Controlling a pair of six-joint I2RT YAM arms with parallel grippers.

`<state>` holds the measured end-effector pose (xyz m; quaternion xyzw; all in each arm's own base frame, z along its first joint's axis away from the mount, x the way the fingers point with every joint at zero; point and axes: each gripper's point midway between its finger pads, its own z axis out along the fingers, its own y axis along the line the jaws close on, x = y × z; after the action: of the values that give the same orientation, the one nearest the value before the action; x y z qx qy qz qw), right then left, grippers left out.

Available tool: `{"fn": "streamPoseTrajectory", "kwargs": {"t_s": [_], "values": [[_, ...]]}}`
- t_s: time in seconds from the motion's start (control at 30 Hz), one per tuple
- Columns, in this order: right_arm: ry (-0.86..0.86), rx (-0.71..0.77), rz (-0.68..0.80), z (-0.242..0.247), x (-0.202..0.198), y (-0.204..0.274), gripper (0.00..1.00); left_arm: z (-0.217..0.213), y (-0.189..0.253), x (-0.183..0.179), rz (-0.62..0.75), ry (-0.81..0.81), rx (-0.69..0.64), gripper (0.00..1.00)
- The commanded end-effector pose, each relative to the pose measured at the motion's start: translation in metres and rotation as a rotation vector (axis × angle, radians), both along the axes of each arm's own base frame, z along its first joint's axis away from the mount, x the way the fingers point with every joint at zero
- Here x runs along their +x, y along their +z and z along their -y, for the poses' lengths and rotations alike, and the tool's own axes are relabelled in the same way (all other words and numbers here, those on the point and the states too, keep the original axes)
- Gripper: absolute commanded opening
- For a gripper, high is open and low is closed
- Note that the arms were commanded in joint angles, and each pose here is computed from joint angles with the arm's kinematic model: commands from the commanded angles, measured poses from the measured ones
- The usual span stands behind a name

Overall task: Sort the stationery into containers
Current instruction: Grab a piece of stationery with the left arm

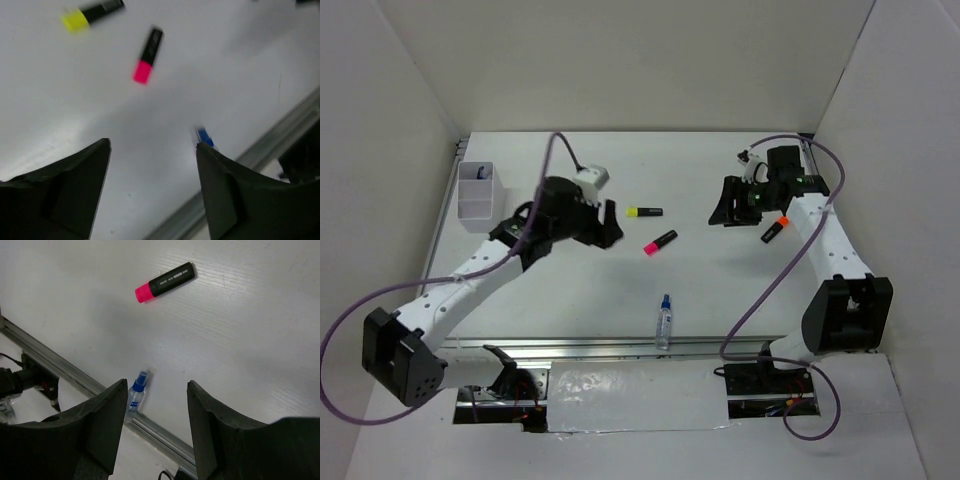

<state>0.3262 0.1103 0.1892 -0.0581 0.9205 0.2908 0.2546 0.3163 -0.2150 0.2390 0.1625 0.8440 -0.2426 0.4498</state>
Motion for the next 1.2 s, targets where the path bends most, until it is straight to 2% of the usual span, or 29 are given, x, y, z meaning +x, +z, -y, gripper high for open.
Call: {"fn": "streamPoseTrajectory", "kwargs": {"t_s": [0.0, 0.03, 0.13, 0.17, 0.3, 0.33, 0.4, 0.43, 0.63, 0.9, 1.17], "values": [[-0.017, 0.033, 0.05, 0.003, -0.006, 0.016, 0.58, 0.023, -0.058, -0.043, -0.308, 0.071, -0.049, 0.84], [-0.022, 0.033, 0.056, 0.004, -0.006, 0.017, 0.58, 0.025, -0.074, -0.052, -0.363, 0.067, -0.051, 0.99], [-0.066, 0.043, 0.068, 0.016, -0.004, 0.02, 0.59, 0.033, -0.11, -0.069, -0.509, 0.05, -0.037, 0.99], [-0.076, 0.045, 0.07, 0.019, -0.004, 0.022, 0.59, 0.037, -0.115, -0.071, -0.53, 0.056, -0.044, 0.99], [-0.09, 0.047, 0.073, 0.024, -0.004, 0.022, 0.59, 0.077, -0.132, -0.098, -0.585, -0.09, -0.009, 0.99], [-0.094, 0.046, 0.071, 0.026, -0.004, 0.022, 0.59, 0.085, -0.133, -0.102, -0.593, -0.116, -0.005, 0.97], [-0.089, 0.052, 0.064, 0.026, -0.004, 0.022, 0.59, 0.104, -0.137, -0.104, -0.604, -0.162, 0.024, 0.83], [-0.087, 0.052, 0.062, 0.026, -0.004, 0.022, 0.59, 0.108, -0.14, -0.106, -0.621, -0.165, 0.045, 0.71], [-0.085, 0.057, 0.049, 0.029, -0.005, 0.02, 0.59, 0.13, -0.166, -0.107, -0.717, -0.126, 0.141, 0.59], [-0.096, 0.07, 0.033, 0.039, -0.011, 0.021, 0.59, 0.154, -0.186, -0.112, -0.747, -0.11, 0.208, 0.61], [-0.113, 0.094, 0.023, 0.048, -0.011, 0.025, 0.59, 0.154, -0.202, -0.115, -0.786, -0.093, 0.239, 0.69]]}}
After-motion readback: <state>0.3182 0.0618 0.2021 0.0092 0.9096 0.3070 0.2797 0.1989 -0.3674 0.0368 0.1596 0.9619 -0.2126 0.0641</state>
